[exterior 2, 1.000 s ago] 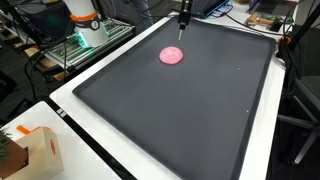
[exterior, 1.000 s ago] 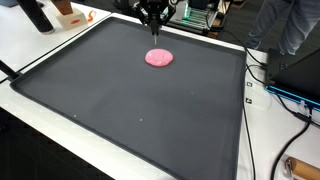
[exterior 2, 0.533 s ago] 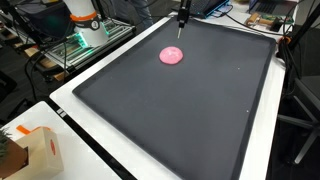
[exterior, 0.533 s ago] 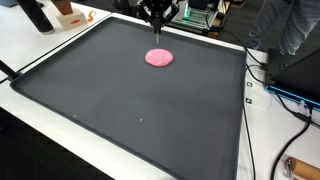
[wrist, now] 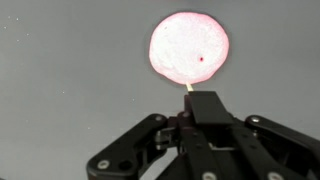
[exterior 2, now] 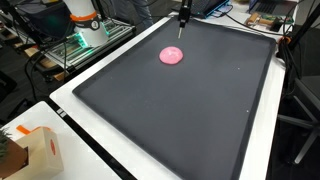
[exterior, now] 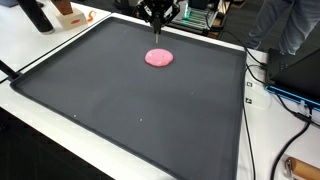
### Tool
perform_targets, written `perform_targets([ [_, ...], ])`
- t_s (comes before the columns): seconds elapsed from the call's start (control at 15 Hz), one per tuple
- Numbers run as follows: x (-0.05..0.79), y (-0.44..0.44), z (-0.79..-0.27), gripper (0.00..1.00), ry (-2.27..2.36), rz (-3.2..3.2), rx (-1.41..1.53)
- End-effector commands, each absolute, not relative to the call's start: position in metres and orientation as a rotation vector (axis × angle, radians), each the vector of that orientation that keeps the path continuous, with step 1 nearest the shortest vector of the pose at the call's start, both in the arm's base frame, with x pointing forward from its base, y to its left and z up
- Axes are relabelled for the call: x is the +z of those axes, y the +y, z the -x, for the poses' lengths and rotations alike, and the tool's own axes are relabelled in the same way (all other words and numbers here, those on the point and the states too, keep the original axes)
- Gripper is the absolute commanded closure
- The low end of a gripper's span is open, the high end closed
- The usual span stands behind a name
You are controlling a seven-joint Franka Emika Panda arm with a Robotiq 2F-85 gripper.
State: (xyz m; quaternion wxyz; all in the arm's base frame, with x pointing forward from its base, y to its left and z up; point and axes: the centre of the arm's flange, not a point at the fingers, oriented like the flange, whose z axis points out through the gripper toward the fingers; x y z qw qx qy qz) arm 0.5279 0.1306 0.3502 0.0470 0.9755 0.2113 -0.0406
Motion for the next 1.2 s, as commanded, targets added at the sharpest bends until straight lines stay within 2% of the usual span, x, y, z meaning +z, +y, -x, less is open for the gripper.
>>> perform_targets([
  [0.0, 0.349, 0.171, -0.524, 0.97, 0.739, -2.831, -0.179],
  [0.6, 0.327, 0.297, -0.493, 0.97, 0.766, -2.463, -0.301],
  [1.13, 0.269, 0.339, -0.485, 0.97, 0.758, -2.336, -0.270],
])
